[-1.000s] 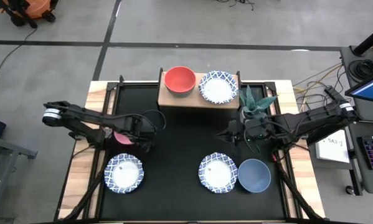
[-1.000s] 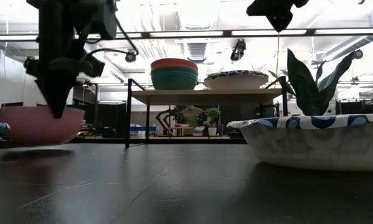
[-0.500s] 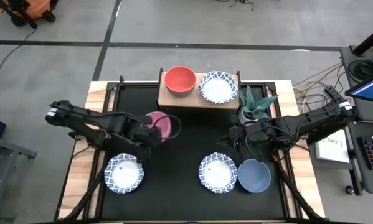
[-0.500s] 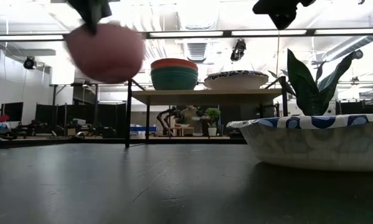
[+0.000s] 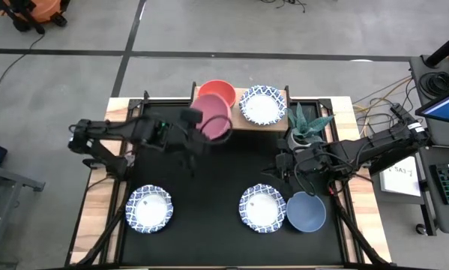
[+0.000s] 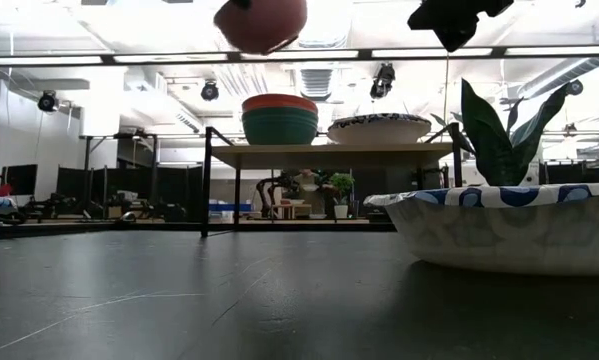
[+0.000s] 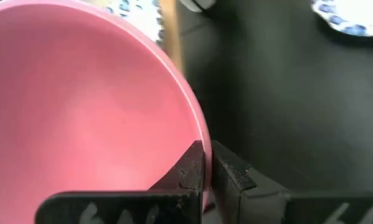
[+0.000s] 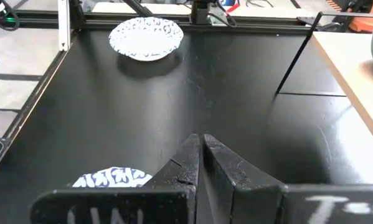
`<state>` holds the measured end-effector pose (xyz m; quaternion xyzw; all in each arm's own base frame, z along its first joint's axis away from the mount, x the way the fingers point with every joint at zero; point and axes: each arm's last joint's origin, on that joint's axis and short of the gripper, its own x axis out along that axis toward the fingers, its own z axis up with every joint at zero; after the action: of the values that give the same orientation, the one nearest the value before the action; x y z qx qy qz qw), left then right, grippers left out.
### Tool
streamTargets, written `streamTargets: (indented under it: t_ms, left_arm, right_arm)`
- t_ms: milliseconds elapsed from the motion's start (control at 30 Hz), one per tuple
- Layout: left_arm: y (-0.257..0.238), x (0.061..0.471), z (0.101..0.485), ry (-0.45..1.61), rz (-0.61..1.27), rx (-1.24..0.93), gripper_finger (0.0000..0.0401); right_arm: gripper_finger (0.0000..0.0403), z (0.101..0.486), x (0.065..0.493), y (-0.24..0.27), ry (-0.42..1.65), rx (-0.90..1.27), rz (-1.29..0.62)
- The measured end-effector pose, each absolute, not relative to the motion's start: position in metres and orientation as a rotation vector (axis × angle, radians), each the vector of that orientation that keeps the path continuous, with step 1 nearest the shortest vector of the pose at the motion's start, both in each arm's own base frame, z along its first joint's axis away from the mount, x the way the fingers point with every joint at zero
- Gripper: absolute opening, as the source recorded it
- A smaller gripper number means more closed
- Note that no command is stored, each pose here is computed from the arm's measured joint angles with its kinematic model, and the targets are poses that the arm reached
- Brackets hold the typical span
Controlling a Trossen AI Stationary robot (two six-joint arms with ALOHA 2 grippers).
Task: Place and stack bowls onto a shelf
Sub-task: Stack the pink bowl on top of the orange bowl on the shelf
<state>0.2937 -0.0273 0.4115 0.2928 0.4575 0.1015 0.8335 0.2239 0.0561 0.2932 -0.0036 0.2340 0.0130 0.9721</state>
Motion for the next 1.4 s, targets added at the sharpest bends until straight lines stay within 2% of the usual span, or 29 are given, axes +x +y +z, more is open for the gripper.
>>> streamTargets:
  t_ms: [233, 400, 667, 1267, 1400]
  left_arm:
    - [0.024, 0.302, 0.431, 0.959, 0.292, 0.594, 0.0000]
    - [0.066, 0.310, 0.423, 0.985, 0.221, 0.492, 0.0000]
    - [0.118, 0.317, 0.404, 1.072, 0.296, 0.446, 0.0004]
    - [0.132, 0.320, 0.399, 1.076, 0.302, 0.455, 0.0010]
    - [0.133, 0.324, 0.394, 1.091, 0.296, 0.453, 0.0021]
  right_arm:
    - [0.0009, 0.293, 0.224, 0.056, 0.474, -0.014, 0.028]
    - [0.0009, 0.292, 0.224, 0.056, 0.477, -0.016, 0.028]
    - [0.0009, 0.290, 0.224, 0.056, 0.480, -0.017, 0.028]
    - [0.0009, 0.289, 0.223, 0.056, 0.486, -0.012, 0.026]
    - [0.0009, 0.289, 0.223, 0.056, 0.486, -0.010, 0.025]
